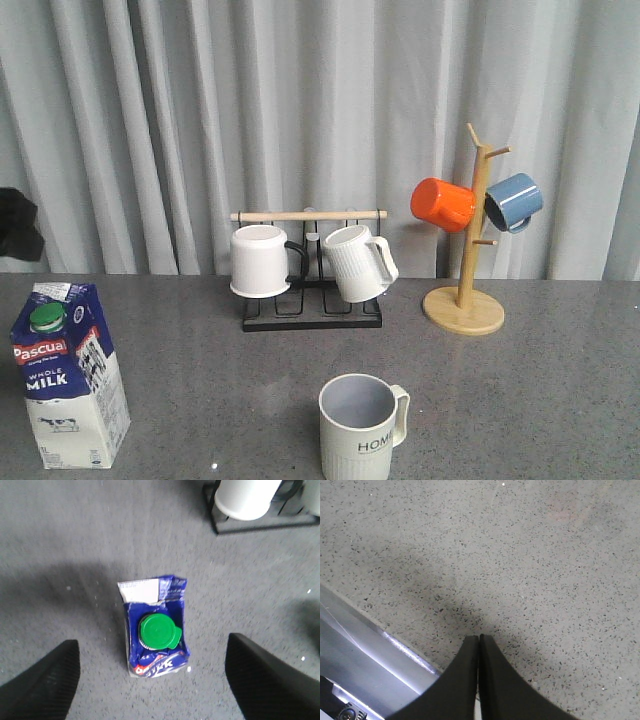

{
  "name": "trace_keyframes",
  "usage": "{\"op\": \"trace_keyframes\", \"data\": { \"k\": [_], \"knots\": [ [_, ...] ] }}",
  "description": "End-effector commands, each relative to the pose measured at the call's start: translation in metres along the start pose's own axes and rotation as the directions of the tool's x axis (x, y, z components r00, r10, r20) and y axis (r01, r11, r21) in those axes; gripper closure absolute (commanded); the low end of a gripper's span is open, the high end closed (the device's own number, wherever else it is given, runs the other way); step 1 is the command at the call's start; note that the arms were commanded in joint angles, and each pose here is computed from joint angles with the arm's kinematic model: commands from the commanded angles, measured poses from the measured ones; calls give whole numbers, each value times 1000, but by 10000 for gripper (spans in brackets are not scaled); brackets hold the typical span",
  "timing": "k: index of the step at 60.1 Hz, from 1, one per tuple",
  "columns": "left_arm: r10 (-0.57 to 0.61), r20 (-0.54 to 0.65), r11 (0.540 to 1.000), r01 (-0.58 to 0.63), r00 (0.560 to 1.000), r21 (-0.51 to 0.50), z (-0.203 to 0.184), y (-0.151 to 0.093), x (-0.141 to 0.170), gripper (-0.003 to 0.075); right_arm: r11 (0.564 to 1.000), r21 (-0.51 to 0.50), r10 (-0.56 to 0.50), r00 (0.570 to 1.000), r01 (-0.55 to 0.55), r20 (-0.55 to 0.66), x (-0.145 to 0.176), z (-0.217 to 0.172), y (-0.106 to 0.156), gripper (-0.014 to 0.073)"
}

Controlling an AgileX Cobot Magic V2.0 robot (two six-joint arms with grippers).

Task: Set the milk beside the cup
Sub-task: 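Lower the left gripper onto the milk carton top and grasp it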

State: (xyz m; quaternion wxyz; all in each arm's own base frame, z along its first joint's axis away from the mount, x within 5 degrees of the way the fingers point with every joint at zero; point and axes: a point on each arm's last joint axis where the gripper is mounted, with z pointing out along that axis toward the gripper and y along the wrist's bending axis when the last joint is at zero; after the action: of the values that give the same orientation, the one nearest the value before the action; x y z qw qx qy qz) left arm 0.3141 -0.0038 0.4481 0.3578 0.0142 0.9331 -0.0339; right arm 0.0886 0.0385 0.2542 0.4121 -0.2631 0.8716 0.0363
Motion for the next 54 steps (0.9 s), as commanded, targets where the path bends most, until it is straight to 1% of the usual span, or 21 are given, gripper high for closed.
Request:
{"op": "trace_keyframes", "data": {
  "k": [1,21,34,46,54],
  "knots": [
    [-15,72,1000,15,997,5,-9,-1,-8,140,1000,12,-8,998,7,70,-11,-4,-2,600],
    [-23,20,1000,23,1000,13,17,1,-10,140,1000,11,-3,998,2,70,-11,-4,-2,600],
    [-27,-49,999,28,998,20,45,1,-9,140,1000,11,0,998,-1,70,-11,-4,-2,600],
    [-44,-95,998,48,995,48,67,0,-9,140,1000,12,-1,998,0,70,-11,-4,-2,600],
    [-44,-134,998,51,990,44,81,1,-7,140,1000,11,2,997,-3,71,-11,-4,-2,600]
  ]
}}
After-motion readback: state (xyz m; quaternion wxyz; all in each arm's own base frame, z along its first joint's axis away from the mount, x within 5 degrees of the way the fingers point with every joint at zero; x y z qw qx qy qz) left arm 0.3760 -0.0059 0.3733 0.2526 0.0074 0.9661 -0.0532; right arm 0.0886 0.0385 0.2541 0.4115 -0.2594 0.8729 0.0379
